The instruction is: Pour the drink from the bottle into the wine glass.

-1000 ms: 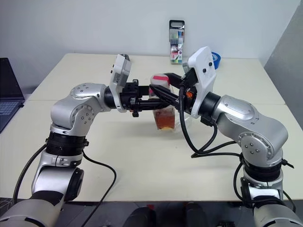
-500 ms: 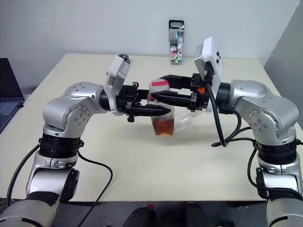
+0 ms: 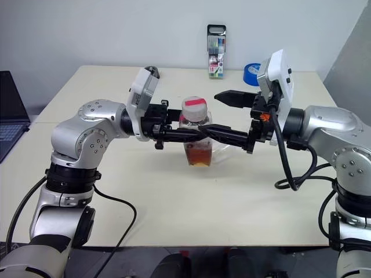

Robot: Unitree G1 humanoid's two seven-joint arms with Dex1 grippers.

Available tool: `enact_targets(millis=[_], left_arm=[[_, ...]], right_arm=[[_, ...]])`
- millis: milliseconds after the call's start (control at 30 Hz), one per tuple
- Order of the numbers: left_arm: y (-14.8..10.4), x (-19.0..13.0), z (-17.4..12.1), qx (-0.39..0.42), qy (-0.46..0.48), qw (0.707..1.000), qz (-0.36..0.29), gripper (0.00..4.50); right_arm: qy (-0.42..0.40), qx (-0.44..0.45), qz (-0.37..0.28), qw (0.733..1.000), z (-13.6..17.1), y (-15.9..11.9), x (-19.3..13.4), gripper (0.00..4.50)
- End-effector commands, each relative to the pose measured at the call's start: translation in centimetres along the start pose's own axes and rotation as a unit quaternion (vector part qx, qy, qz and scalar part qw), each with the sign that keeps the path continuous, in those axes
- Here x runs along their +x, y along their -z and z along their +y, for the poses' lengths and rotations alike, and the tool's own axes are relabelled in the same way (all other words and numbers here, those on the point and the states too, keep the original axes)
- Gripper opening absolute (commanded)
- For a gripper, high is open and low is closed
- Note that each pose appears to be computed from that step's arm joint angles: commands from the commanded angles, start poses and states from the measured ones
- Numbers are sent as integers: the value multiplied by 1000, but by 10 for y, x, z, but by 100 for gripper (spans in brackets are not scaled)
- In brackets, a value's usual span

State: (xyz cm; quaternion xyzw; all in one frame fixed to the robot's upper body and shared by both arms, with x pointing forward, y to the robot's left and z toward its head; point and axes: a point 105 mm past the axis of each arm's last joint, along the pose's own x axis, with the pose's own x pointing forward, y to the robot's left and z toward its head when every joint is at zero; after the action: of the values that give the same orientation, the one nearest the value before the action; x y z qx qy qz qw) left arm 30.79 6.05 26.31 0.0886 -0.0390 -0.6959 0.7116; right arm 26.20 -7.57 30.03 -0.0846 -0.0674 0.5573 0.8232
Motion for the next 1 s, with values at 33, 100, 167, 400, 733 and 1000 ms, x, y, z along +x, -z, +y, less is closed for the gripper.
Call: enact_targets(millis=[33,100,167,400,733,1000], left_arm=[[-16,-1,4,28,-11,999,-22,193],[-15,0,5,28,-11,999,-22,193],[-14,1,6,27,-10,999,-20,193],[-16,4,7,30,-5,999,-18,193],[-7,3,1,20,3,1000,-8,193],[-5,2,-4,19,12,1000,-4,193]], right_arm=[[54,-28,-35,997,3,-12,8,449],[73,-29,-38,996,2,-10,14,449],[86,-23,-45,995,1,-8,20,449],[103,-29,-40,993,-2,-5,26,449],[98,-22,-47,994,-3,-8,23,190],[63,-11,-52,997,2,-9,21,187]])
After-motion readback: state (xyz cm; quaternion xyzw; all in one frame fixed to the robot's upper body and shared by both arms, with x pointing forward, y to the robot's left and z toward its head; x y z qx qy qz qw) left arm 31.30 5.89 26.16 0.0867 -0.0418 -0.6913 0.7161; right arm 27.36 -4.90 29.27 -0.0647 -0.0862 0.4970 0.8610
